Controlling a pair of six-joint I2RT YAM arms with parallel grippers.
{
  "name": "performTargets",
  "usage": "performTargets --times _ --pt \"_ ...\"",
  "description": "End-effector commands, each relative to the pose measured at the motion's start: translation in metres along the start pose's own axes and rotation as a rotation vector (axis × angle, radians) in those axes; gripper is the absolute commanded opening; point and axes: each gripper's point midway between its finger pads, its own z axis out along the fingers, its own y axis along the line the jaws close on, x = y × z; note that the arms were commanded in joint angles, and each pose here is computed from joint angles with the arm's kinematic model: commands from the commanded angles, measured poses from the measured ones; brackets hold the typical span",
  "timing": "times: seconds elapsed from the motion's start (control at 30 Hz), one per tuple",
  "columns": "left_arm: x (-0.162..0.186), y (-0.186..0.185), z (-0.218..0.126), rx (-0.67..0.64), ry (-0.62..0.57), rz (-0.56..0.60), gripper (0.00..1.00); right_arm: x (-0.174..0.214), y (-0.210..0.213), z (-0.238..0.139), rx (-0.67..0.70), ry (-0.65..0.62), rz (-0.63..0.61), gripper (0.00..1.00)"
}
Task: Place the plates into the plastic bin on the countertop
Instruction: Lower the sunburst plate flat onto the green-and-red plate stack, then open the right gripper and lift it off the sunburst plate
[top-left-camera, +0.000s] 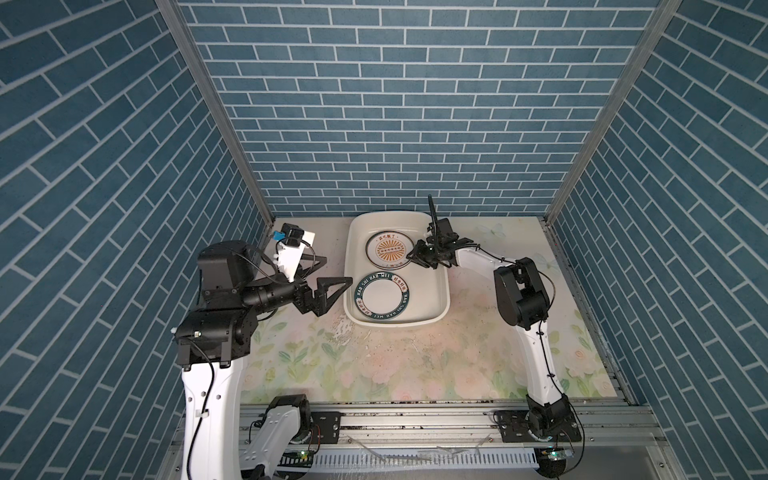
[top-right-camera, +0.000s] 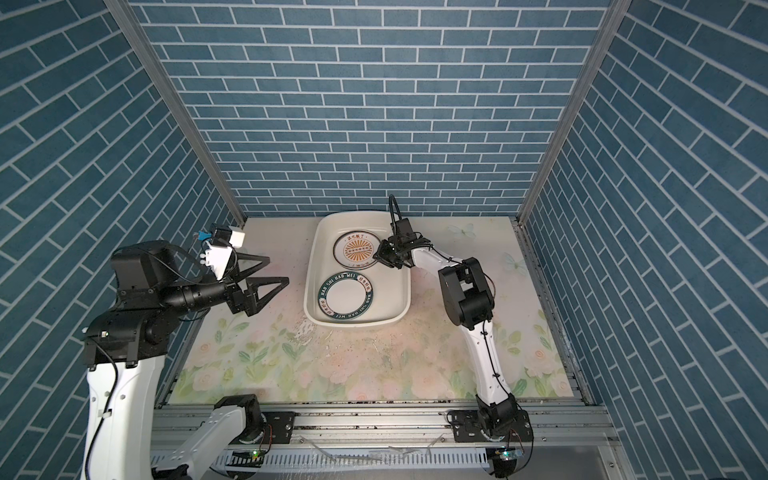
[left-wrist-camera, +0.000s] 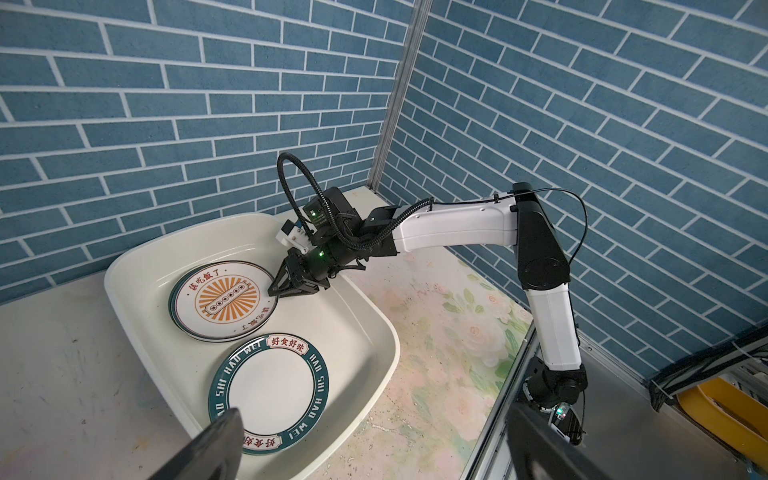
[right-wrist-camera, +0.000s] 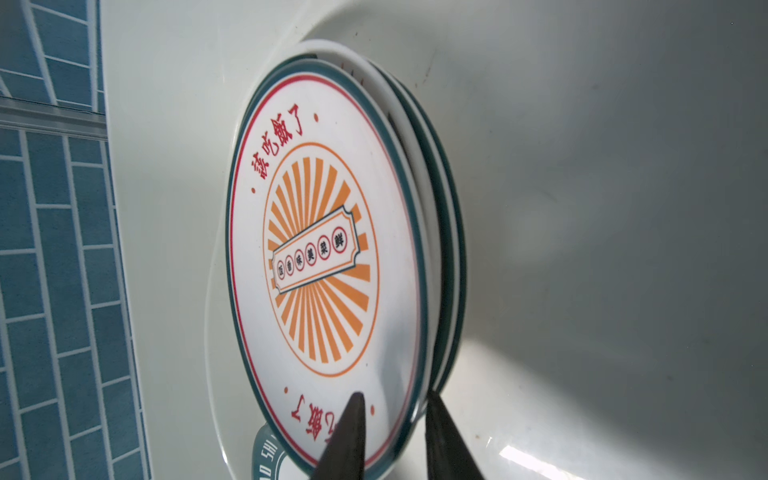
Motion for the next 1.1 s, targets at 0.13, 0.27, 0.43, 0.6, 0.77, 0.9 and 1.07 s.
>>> performTargets --times 0.13,0.27,0.43,0.6,0.77,0.9,1.07 --pt "-0.003 0.0 0.0 0.013 -0.01 0.003 1.0 -0.002 0.007 -0.025 0.01 -0.009 0.03 0.27" --pt "-0.003 0.0 0.001 0.013 -0.01 0.003 0.99 0.001 0.01 -0.027 0.004 -0.007 0.027 0.26" --pt "-0.003 0.0 0.001 0.013 -0.011 0.003 1.0 0.001 0.012 -0.024 -0.004 -0.001 0.026 0.26" --pt "-0.002 0.0 0.0 0.01 -0.008 0.004 1.0 0.0 0.015 -0.02 -0.009 0.003 0.023 0.26" --pt "-0.003 -0.001 -0.001 0.007 -0.01 0.009 1.0 -0.002 0.017 -0.016 -0.015 0.006 0.021 0.26" --pt "-0.003 0.0 0.0 0.007 -0.01 0.008 1.0 -0.005 0.021 -0.015 -0.024 0.009 0.019 0.25" --pt "-0.003 -0.001 0.0 0.009 -0.009 0.009 1.0 -0.005 0.019 -0.01 -0.016 0.02 0.022 0.25"
